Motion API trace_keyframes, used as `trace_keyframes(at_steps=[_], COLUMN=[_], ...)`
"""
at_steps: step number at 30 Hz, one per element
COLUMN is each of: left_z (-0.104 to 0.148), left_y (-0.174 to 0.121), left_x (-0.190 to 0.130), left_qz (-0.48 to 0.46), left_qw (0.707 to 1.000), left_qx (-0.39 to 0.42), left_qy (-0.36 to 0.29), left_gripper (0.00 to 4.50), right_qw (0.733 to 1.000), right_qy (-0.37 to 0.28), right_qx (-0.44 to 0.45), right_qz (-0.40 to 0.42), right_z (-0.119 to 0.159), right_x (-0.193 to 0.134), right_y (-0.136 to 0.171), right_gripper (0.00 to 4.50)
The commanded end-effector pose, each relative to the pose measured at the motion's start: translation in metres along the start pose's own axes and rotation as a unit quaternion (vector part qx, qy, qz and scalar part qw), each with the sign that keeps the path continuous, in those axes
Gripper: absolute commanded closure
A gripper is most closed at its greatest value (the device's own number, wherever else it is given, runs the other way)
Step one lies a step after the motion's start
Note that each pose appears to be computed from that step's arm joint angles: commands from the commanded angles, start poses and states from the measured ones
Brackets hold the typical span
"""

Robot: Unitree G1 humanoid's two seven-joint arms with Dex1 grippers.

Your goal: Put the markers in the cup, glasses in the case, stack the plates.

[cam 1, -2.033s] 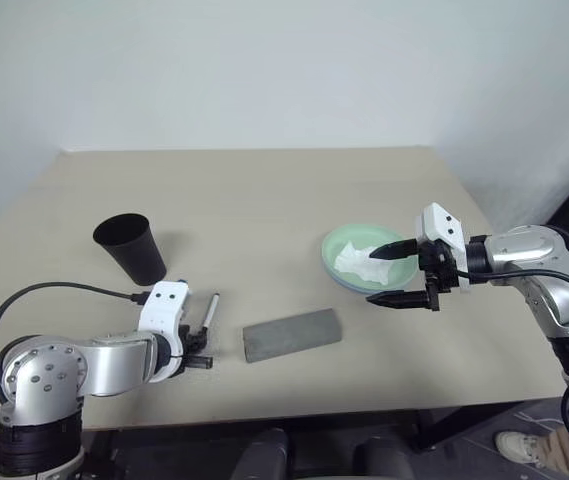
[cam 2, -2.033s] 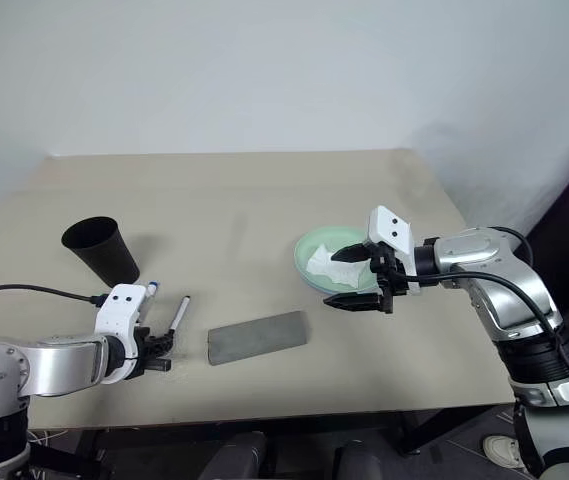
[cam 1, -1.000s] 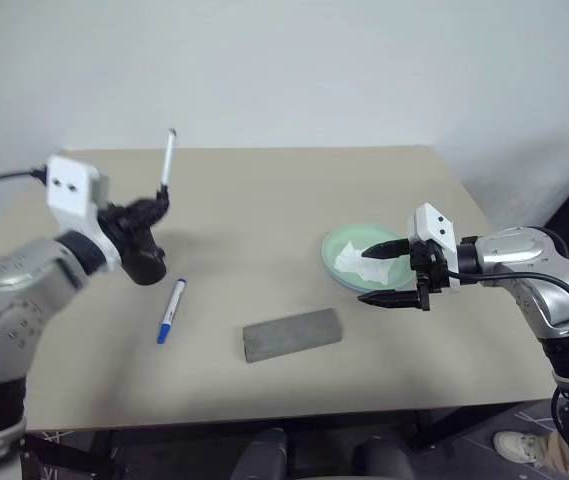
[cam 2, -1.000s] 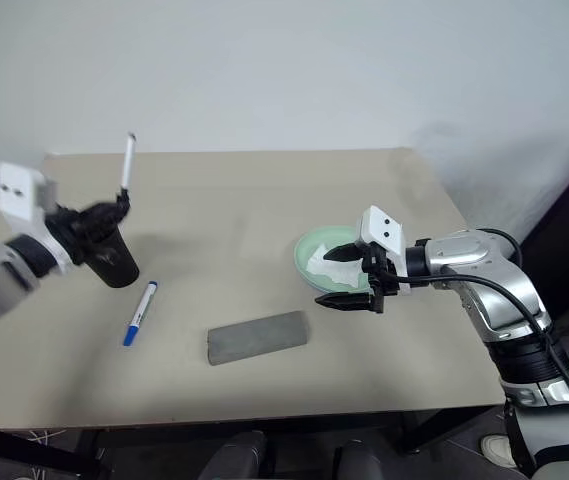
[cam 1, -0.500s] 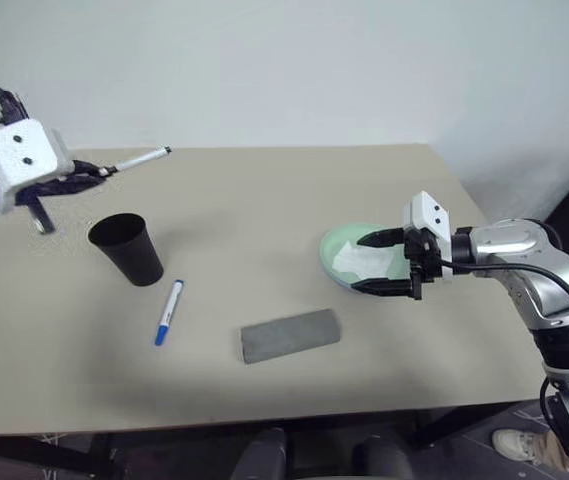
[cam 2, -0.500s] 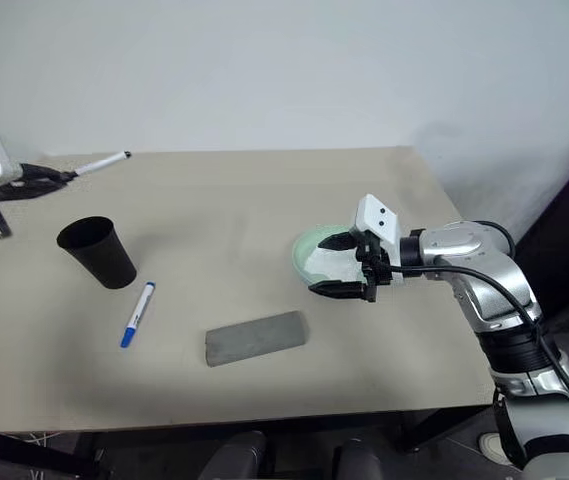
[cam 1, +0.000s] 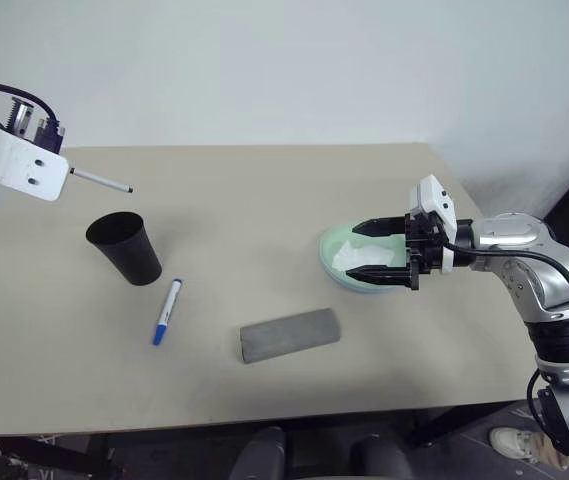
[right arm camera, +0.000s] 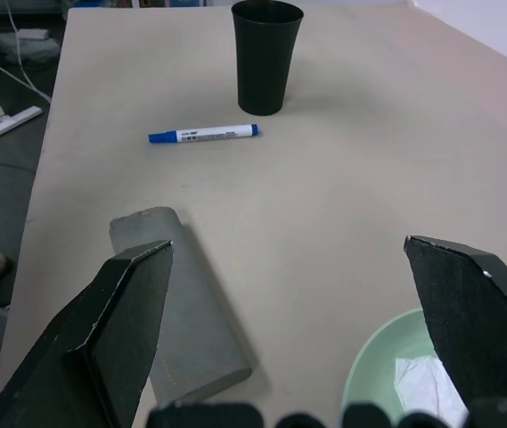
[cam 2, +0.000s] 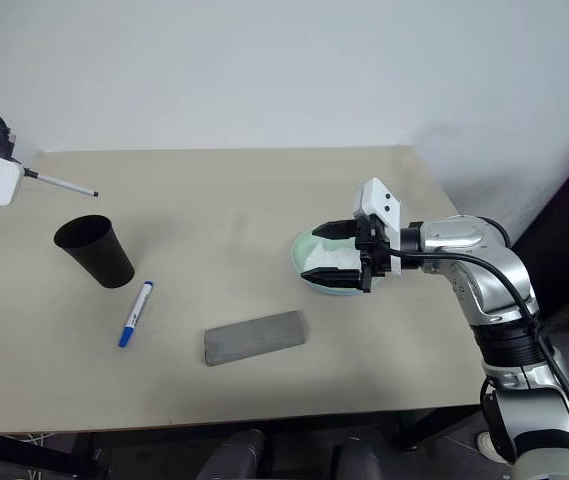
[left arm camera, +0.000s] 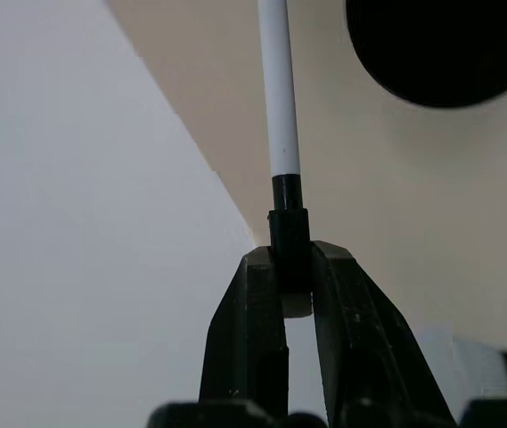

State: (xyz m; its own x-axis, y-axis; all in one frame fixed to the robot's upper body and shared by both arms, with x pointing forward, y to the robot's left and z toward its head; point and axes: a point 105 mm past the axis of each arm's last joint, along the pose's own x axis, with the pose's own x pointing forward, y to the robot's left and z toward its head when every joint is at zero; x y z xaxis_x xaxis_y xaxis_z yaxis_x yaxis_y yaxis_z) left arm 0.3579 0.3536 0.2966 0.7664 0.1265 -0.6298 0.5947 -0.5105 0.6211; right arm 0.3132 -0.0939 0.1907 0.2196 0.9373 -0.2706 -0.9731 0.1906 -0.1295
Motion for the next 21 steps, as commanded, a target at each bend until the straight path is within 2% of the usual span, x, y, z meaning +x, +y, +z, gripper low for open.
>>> trace_keyframes(at_steps=[1,12,21], left_z=[-0.003,0.009,0.01], left_y=[0.007,0.006,0.008], left_x=[0.0,0.016,0.013], left_qz=[-0.005,-0.046,-0.05], left_qw=[0.998,0.984,0.982], left_qx=[0.058,0.17,0.182], left_qy=[0.026,0.027,0.023], left_gripper=[4.48,4.48,4.48], right_qw=[1.0,1.0,0.999], right_qy=[-0.017,-0.017,-0.024], right_qx=[-0.023,-0.02,-0.02], right_qz=[-0.005,0.005,0.007], right_z=[0.013,0.011,0.013], right_x=[-0.003,-0.006,-0.005], right_y=[-0.001,0.006,0.008], right_gripper=[0.0,0.0,0.0])
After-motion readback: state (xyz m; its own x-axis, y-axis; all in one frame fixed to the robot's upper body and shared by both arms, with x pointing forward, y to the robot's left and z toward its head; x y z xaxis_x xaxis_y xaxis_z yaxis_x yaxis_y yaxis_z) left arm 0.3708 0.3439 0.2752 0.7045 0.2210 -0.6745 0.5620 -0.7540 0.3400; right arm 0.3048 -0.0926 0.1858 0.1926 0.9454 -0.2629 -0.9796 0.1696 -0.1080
